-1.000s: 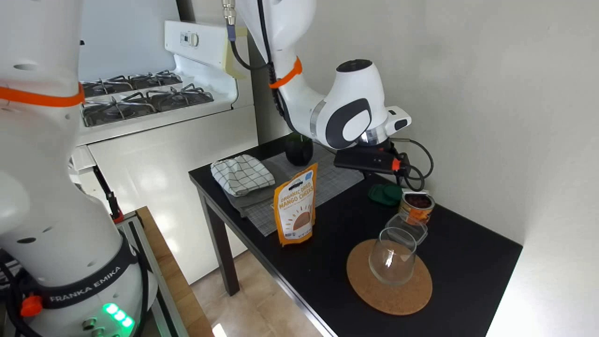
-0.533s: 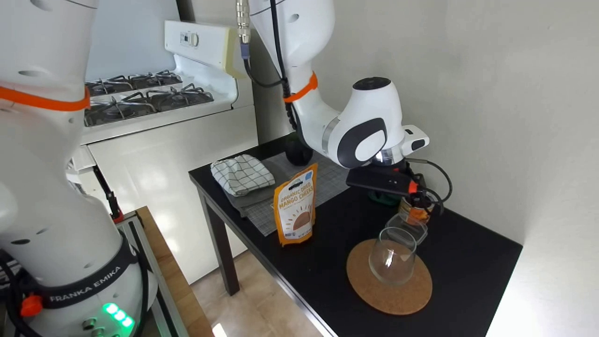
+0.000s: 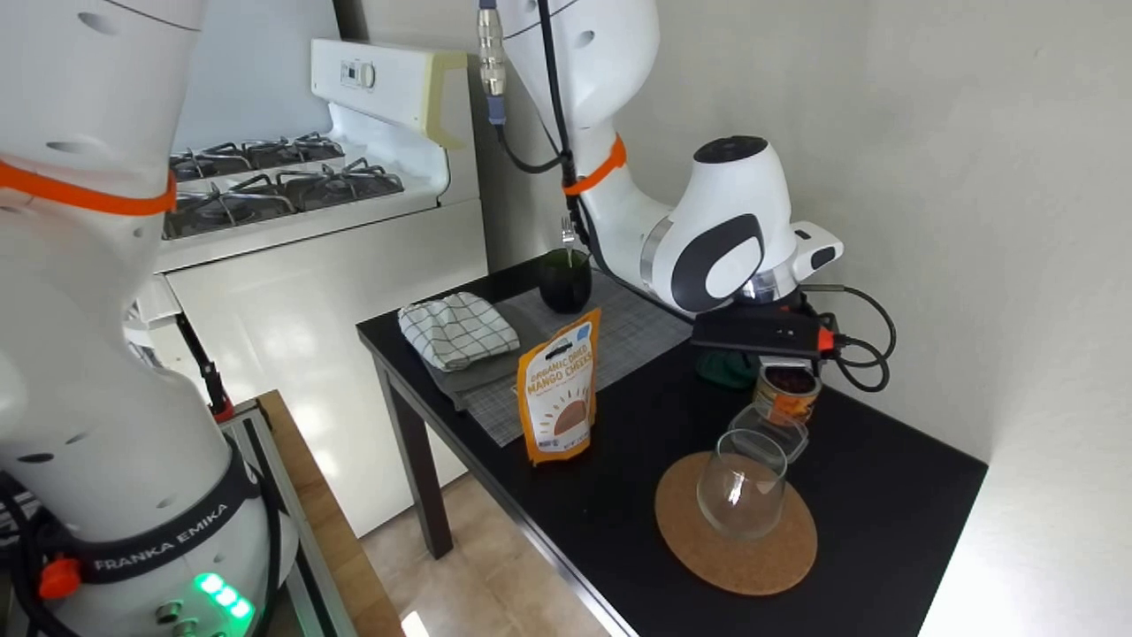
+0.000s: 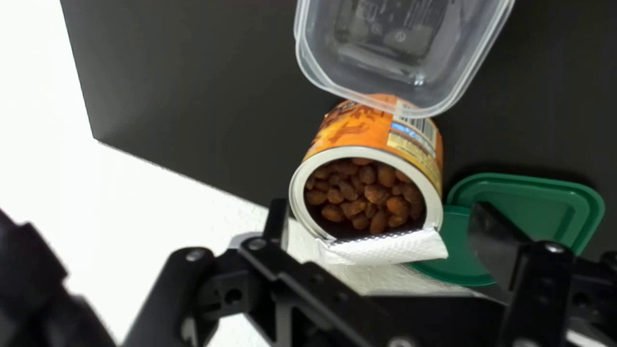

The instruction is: Move the can to the left

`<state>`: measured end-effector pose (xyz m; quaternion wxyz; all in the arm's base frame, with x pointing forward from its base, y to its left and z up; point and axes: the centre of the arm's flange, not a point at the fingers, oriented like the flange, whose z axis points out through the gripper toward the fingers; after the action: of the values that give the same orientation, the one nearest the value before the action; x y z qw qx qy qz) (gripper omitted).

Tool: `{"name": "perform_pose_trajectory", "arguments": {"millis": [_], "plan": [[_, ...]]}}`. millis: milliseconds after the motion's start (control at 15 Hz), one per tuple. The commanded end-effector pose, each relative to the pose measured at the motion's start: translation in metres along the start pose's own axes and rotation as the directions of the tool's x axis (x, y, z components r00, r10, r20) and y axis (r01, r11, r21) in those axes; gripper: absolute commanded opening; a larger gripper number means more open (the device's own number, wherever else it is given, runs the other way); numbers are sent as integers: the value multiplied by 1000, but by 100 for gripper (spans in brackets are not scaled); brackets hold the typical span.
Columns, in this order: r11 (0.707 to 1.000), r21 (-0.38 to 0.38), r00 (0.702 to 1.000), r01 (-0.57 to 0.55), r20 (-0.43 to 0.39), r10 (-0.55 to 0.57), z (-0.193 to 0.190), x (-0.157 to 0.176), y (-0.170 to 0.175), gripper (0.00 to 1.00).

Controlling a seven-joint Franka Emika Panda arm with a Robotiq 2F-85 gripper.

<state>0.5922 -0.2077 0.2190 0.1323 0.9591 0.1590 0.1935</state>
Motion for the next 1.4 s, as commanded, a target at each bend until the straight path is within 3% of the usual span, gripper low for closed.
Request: {"name": "perform_pose_trajectory", "arguments": {"millis": [0,133,200,533,867,1133,1333], "plan": [[999,17,999,47,-23,-47,19,11,6,91],[997,29,997,65,-34,-64,24,15,3,87],[997,40,997,71,-37,-70,27,17,1,80],[993,76,995,95,-51,-91,39,22,-9,79],[992,108,997,66,-37,-63,33,22,-18,33],[990,137,999,38,5,-39,22,16,-25,3],[989,141,999,39,21,-42,12,18,-29,2]]}}
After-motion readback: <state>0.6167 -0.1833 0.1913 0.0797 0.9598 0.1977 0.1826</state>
